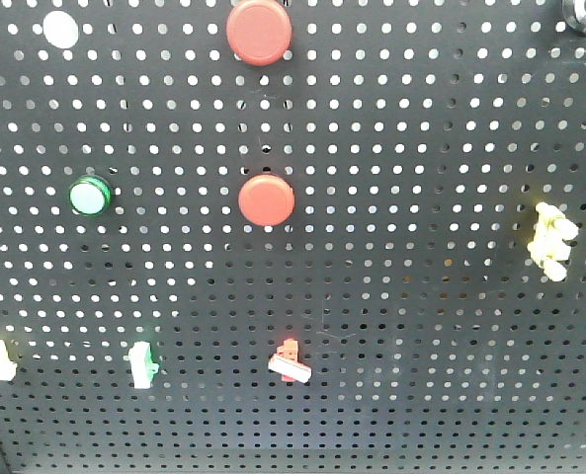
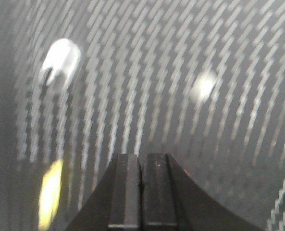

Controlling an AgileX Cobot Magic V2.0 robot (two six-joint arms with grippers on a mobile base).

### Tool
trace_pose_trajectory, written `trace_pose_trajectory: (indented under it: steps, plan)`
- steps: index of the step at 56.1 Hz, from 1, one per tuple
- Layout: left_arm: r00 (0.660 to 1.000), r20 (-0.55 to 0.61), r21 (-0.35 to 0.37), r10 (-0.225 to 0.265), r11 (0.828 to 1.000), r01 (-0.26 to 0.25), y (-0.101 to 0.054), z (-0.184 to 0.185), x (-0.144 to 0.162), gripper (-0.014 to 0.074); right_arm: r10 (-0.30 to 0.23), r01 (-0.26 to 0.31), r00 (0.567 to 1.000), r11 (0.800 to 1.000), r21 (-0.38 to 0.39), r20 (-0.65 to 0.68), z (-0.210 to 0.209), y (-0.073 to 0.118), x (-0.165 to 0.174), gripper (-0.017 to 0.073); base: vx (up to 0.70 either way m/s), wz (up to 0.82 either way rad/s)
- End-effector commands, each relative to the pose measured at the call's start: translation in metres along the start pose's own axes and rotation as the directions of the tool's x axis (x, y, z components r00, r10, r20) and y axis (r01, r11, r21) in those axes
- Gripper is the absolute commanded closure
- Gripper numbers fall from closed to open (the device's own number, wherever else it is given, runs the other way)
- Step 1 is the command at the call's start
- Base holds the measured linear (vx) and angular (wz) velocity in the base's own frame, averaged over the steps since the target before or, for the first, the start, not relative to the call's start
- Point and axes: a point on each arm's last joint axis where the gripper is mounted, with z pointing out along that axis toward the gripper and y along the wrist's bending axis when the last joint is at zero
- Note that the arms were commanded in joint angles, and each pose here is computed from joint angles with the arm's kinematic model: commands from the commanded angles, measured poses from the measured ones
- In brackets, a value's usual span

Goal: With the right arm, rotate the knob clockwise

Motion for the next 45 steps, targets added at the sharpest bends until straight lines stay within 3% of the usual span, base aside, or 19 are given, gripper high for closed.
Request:
trace_pose_trajectory:
  steps: [1,17,45]
  plan:
    - [0.997,0.080,-0.001,-0.011,1.000,0.011,0.000,0.000,-0.005,0.0600,-0.049,0.049,0.994,0.999,-0.003,0.100,-0.009,0.002,0.006,0.0568,0.00,0.00]
    - [0.997,0.080,-0.001,-0.011,1.000,0.011,0.000,0.000,-0.005,0.0600,-0.063,0.064,0.997,0.998,-0.014,0.053,-0.016,0.008,0.040,0.0568,0.00,0.00]
    - [0.997,0.080,-0.001,-0.011,1.000,0.011,0.000,0.000,-0.005,0.0600,-0.068,0.069,0.997,0.997,-0.017,0.043,-0.013,0.009,0.043,0.0568,0.00,0.00]
